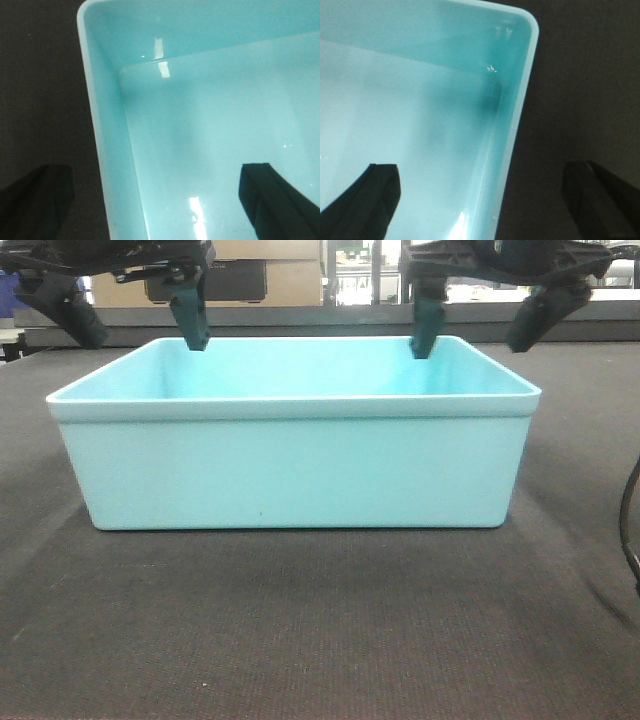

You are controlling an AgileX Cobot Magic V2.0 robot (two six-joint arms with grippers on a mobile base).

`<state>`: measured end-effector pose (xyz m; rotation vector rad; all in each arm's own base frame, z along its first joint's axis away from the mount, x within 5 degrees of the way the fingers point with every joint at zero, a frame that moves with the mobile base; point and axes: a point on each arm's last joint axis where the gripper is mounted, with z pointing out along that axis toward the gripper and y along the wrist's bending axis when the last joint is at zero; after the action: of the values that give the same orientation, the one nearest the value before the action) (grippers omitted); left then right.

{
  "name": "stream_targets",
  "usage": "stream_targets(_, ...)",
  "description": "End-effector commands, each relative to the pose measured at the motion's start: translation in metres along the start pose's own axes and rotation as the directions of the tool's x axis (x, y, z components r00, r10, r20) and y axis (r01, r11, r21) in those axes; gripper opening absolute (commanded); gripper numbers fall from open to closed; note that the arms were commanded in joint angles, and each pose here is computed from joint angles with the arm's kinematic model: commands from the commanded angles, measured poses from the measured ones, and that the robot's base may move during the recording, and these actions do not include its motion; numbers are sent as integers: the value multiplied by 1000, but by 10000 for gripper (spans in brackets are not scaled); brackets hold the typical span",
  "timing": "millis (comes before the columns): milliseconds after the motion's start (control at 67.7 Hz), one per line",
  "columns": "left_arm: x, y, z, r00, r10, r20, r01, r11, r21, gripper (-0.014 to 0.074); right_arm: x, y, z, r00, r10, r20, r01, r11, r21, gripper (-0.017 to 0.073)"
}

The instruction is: Fetch blue bin and place on conveyor start

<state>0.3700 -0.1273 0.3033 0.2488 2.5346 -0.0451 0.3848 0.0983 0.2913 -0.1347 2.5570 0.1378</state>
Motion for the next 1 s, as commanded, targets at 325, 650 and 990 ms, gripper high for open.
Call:
stream_targets(325, -4, 22, -95, 980, -34, 198, 36, 999, -7, 122, -9, -26, -111, 971, 36, 238, -43, 999, 24, 87)
stream_targets(650, 39, 71, -134, 934, -120, 337, 150, 987, -62, -111, 43, -78, -150, 926, 136, 353, -183, 977, 105, -162)
stream_targets(990, 145, 66, -128, 857, -100, 505, 122, 993, -10, -111, 143, -77, -136, 861, 37, 508, -127, 982, 143, -162)
